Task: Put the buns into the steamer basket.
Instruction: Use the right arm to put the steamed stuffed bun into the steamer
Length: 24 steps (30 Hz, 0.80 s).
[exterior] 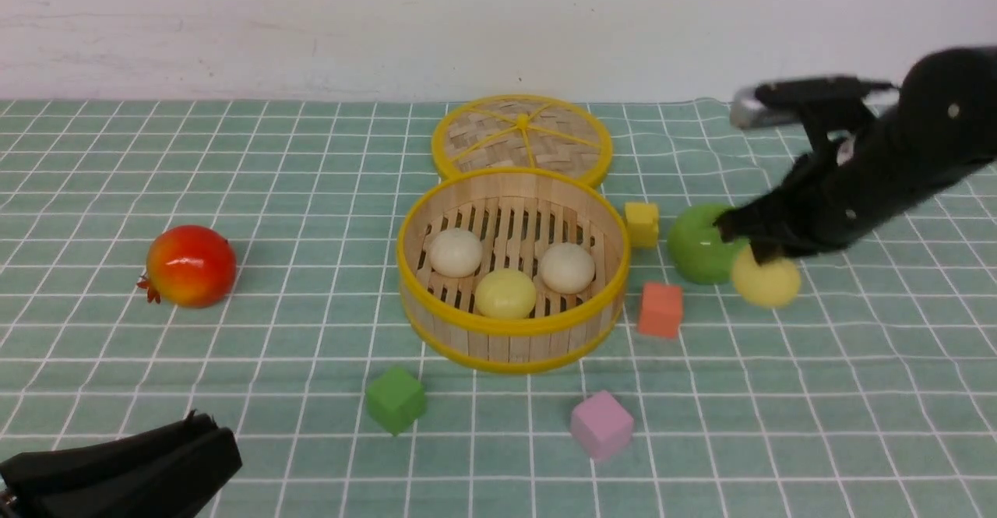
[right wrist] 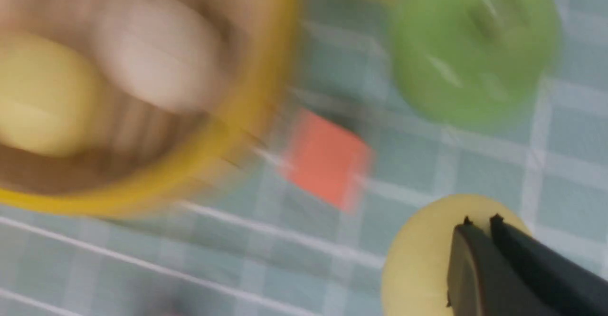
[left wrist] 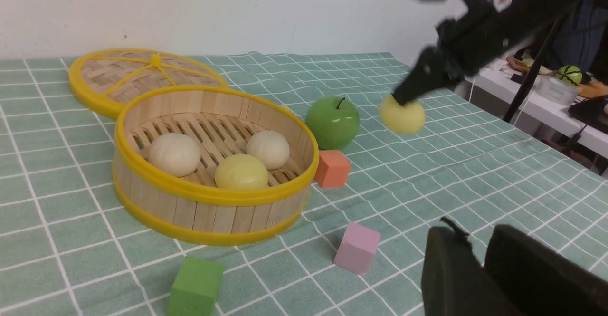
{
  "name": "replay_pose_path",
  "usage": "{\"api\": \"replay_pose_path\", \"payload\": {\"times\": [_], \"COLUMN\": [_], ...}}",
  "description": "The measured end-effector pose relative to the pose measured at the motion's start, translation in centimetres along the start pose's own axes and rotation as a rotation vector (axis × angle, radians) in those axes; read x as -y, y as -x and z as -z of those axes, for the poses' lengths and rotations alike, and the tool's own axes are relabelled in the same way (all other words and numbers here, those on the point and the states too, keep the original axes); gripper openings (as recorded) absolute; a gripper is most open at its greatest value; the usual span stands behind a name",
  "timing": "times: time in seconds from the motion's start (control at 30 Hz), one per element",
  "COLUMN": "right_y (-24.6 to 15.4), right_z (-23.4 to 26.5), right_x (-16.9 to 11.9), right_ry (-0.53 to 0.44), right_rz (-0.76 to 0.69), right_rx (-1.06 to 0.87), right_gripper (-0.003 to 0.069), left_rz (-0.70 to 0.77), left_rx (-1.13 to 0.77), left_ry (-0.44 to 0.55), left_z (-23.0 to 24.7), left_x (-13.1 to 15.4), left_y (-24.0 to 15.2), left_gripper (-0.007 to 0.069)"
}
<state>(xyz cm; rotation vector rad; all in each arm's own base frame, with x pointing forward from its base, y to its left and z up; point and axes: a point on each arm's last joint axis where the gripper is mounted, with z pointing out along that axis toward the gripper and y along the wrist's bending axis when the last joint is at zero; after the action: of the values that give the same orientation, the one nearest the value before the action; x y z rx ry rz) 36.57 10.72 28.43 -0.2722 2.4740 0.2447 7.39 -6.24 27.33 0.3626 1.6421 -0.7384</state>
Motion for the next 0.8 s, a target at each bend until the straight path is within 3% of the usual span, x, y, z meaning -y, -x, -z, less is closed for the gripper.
{"api": "replay_pose_path", "payload": {"times": [0.23, 0.47, 0.67, 0.8], "right_y": [4.5, 5.7, 4.8, 4.9], "right_z": [-2.4, -9.8, -14.2, -14.2], "right_x": [-6.7, -8.9, -8.8, -9.0], "right_ry": [0.138, 0.156, 0.156, 0.175], "right_rz": [0.094, 0.111, 0.082, 0.046], "right_rx": [0.204, 0.235, 0.214, 0.220], "right_gripper": [0.0004, 0.0032, 0.0185, 0.0379], "left_rz": [0.000, 0.000, 0.000, 0.000], "left_rx": [0.000, 0.000, 0.000, 0.000], "left_ry": [0.000, 0.000, 0.000, 0.000], "left_z": [0.0, 0.0, 0.0, 0.0], "left_x": [0.0, 0.0, 0.0, 0.0], "left_y": [0.0, 0.0, 0.0, 0.0], "left_gripper": [0.0124, 0.0130, 0.0131, 0.0131]}}
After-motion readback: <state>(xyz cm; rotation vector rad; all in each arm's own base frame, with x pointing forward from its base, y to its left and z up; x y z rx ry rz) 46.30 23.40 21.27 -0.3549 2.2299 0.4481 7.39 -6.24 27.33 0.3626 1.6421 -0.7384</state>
